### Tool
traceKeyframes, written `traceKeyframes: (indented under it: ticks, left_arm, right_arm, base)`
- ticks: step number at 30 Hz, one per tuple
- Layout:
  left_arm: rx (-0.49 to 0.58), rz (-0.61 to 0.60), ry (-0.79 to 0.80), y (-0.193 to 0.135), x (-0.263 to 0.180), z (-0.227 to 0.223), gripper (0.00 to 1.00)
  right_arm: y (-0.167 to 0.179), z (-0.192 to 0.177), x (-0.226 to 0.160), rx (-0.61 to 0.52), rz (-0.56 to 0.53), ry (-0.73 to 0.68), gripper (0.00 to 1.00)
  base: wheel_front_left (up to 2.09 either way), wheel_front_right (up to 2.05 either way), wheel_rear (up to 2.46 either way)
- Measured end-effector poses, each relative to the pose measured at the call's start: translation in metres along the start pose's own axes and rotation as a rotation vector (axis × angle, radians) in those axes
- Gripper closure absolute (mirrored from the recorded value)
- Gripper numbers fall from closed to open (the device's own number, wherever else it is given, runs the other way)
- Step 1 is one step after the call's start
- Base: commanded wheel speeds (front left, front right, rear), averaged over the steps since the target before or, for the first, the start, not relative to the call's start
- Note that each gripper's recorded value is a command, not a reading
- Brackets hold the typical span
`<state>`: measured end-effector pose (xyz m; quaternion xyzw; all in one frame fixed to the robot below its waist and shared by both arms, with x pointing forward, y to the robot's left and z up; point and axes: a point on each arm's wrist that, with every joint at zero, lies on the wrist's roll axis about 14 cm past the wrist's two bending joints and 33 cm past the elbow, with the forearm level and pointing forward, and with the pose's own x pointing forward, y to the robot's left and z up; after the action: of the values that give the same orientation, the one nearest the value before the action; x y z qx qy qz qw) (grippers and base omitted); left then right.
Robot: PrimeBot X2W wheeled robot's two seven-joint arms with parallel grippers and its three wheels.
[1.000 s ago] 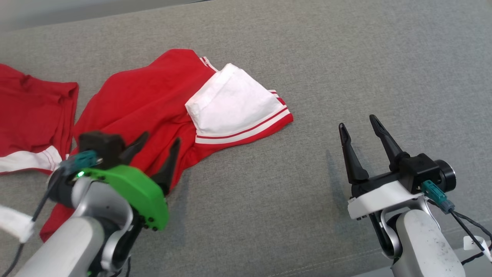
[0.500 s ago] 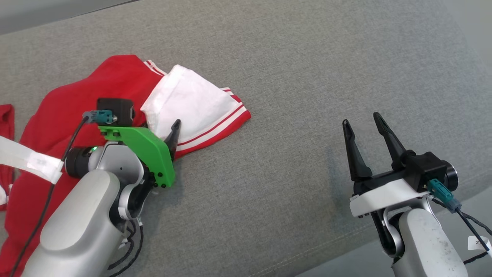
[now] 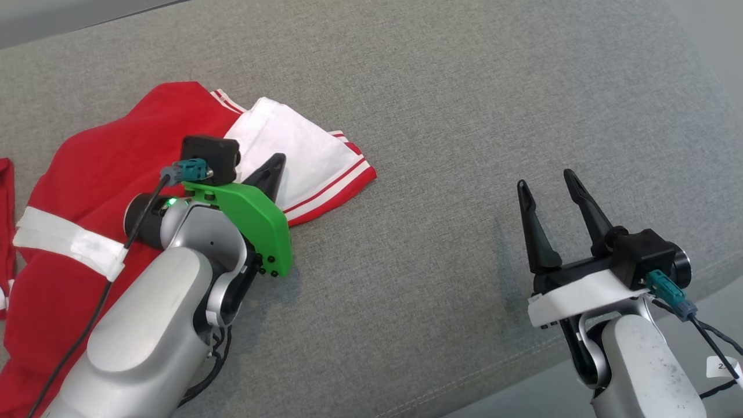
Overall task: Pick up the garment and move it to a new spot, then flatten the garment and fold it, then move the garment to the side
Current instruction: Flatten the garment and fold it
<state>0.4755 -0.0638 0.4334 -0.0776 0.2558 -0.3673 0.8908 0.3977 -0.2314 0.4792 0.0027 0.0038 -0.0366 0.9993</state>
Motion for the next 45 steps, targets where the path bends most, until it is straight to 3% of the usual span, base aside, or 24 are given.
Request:
traceKeyframes:
  ticks: [1,2,4,5,6,15,21,22,24,32,38,45]
  left_arm:
    - [0.007,0.02,-0.011,0.005,-0.002,0.002,1.0]
    - [0.011,0.034,-0.02,0.008,-0.003,0.004,0.92]
    - [0.01,0.049,-0.027,0.011,-0.006,0.006,0.51]
    - [0.01,0.057,-0.027,0.012,-0.007,0.006,0.14]
    - [0.007,0.068,-0.023,0.016,-0.009,0.005,0.0]
    - [-0.018,0.206,-0.002,0.056,-0.025,-0.005,0.0]
    - [-0.077,0.168,0.051,0.049,-0.022,-0.022,0.0]
    - [-0.084,0.166,0.057,0.048,-0.021,-0.024,0.53]
    - [-0.083,0.158,0.066,0.047,-0.02,-0.028,1.0]
    - [-0.047,0.018,0.008,0.011,-0.006,-0.011,1.0]
    - [0.006,-0.153,-0.08,-0.052,0.004,0.011,1.0]
    - [0.084,-0.329,-0.077,-0.123,0.012,0.005,1.0]
  right_arm:
    - [0.001,0.001,0.0,0.001,0.002,-0.002,0.0]
    - [0.001,0.001,0.001,0.002,0.003,-0.004,0.0]
    - [0.002,0.002,0.002,0.001,0.007,-0.006,0.0]
    - [0.003,0.002,0.002,0.001,0.01,-0.008,0.0]
    - [0.005,0.002,0.003,0.002,0.014,-0.009,0.0]
    - [0.012,0.002,0.005,0.005,0.036,-0.012,0.0]
    - [0.013,0.0,0.005,0.004,0.04,-0.005,0.0]
    - [0.014,0.0,0.005,0.003,0.042,-0.004,0.0]
    - [0.014,-0.001,0.005,0.003,0.043,-0.001,0.0]
    - [0.008,-0.002,0.002,-0.003,0.023,0.004,0.0]
    - [-0.001,0.001,-0.002,0.002,-0.002,0.0,0.0]
    - [-0.018,0.009,-0.009,0.008,-0.054,-0.015,0.0]
  base:
    - [0.0,0.0,0.0]
    - [0.0,0.0,0.0]
    - [0.0,0.0,0.0]
    - [0.0,0.0,0.0]
    - [0.0,0.0,0.0]
    - [0.0,0.0,0.0]
    - [0.0,0.0,0.0]
    - [0.0,0.0,0.0]
    - [0.0,0.0,0.0]
    - [0.0,0.0,0.0]
    - [0.0,0.0,0.0]
    - [0.0,0.0,0.0]
